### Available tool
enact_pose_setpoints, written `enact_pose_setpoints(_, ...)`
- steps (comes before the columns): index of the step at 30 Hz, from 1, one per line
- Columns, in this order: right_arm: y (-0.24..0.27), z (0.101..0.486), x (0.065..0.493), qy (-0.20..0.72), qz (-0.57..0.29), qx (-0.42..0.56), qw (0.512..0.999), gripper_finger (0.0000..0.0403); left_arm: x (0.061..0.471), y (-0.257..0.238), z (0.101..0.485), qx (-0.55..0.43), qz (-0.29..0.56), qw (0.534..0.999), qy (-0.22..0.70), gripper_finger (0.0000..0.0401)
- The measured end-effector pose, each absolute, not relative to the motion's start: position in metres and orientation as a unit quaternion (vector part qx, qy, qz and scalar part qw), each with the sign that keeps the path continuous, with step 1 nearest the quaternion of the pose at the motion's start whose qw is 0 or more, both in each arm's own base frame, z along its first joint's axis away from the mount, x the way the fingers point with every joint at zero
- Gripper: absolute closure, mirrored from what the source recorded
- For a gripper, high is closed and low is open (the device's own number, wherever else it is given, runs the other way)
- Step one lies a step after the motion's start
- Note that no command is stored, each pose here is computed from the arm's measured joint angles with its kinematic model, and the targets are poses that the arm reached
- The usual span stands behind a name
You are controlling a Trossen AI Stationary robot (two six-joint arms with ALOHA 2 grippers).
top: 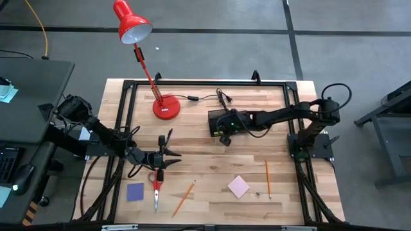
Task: Pick and place office supplies into organizer
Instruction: Put the pink binder clip into the desk organizer, then put the blue binder clip into the desk organizer
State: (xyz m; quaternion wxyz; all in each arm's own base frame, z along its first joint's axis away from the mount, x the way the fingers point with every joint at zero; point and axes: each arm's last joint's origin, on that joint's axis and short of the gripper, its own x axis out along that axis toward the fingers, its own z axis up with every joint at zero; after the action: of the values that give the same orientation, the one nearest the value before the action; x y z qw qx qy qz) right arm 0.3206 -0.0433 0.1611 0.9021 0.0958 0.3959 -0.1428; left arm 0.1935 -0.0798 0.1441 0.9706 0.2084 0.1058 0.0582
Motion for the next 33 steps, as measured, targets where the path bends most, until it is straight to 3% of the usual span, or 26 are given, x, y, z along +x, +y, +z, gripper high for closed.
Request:
enact_pose_setpoints(4,-0.049,0.161,0.32,0.395,-0.152,0.101,0.901,0.0397,0.194,-0.08,0.145,0.207,0.057,0.971,0.104,0.0322)
enact_pose_setpoints(14,-0.046,0.161,0.32,0.396,-0.152,0.103,0.9,0.0317,0.193,-0.08,0.144,0.208,0.057,0.971,0.106,0.0322)
enact_pose_setpoints(20,-0.035,0.161,0.32,0.403,-0.137,0.097,0.9,0.0296,0.193,-0.08,0.144,0.208,0.057,0.971,0.105,0.0323)
enact_pose_setpoints(33,0.073,0.181,0.305,0.357,-0.136,0.001,0.924,0.0295,0.193,-0.08,0.143,0.209,0.056,0.97,0.112,0.0323)
